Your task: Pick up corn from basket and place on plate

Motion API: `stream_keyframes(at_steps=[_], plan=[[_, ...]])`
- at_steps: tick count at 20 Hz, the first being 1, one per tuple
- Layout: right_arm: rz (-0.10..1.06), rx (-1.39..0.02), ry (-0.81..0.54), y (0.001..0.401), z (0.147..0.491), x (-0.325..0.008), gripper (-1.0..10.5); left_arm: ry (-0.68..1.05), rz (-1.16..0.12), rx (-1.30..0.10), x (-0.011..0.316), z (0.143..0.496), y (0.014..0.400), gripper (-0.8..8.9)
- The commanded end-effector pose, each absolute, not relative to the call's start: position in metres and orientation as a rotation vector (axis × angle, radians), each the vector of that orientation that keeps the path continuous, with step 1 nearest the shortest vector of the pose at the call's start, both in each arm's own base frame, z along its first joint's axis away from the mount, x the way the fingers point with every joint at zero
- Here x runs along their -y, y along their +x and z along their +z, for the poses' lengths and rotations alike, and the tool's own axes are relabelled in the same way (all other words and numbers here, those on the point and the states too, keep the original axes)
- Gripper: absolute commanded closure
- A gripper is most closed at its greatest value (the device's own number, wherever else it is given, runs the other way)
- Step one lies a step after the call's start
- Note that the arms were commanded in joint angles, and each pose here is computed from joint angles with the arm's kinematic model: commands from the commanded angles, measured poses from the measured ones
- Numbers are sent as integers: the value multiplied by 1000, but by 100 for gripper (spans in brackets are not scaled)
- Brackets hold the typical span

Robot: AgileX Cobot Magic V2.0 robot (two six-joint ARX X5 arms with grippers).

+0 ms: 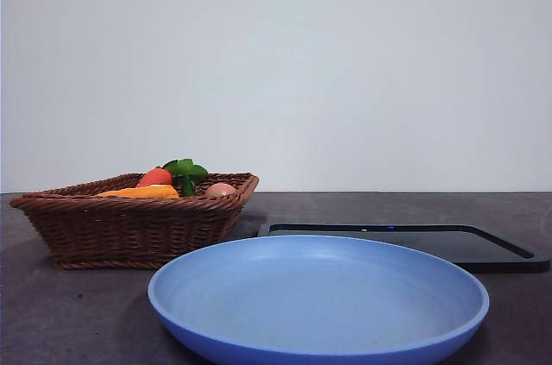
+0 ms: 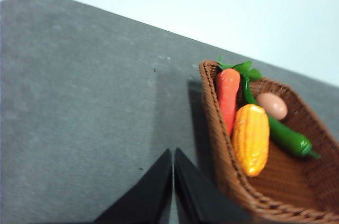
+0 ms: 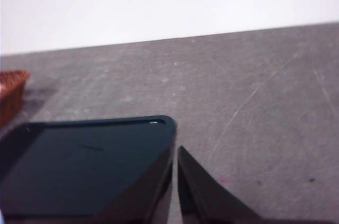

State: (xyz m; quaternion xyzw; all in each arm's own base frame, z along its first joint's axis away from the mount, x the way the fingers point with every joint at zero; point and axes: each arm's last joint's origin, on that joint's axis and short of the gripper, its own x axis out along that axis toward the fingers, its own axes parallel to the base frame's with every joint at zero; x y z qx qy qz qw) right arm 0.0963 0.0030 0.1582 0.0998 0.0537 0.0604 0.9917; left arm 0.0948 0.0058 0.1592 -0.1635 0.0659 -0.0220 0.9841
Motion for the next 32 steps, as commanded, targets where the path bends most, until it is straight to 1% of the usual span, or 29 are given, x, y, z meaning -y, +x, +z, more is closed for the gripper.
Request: stream_keyframes(at_steps=[1, 3, 7, 12, 15, 21, 27, 32], plan=[[157, -104, 314, 96, 162, -4, 945, -466, -43, -139, -6, 154, 96, 806], [174, -95, 336, 95, 167, -5, 945, -523, -77, -142, -5, 158, 95, 806], [157, -111, 392, 90, 181, -4, 945, -579, -176, -133, -2, 173, 92, 806], [151, -142, 391, 84, 201, -5, 945, -613, -192, -161, 0, 192, 85, 806], [159, -176, 394, 81, 215, -5, 945, -614, -250, -203, 2, 205, 82, 806], [241, -295, 387, 82, 239, -8, 945, -606, -351, -281, 5, 230, 80, 806], [346, -474, 374, 94, 253, -11, 945, -557, -437, -370, 8, 252, 82, 806], [457, -613, 326, 105, 258, -14, 945, -522, -503, -499, 10, 260, 84, 806]])
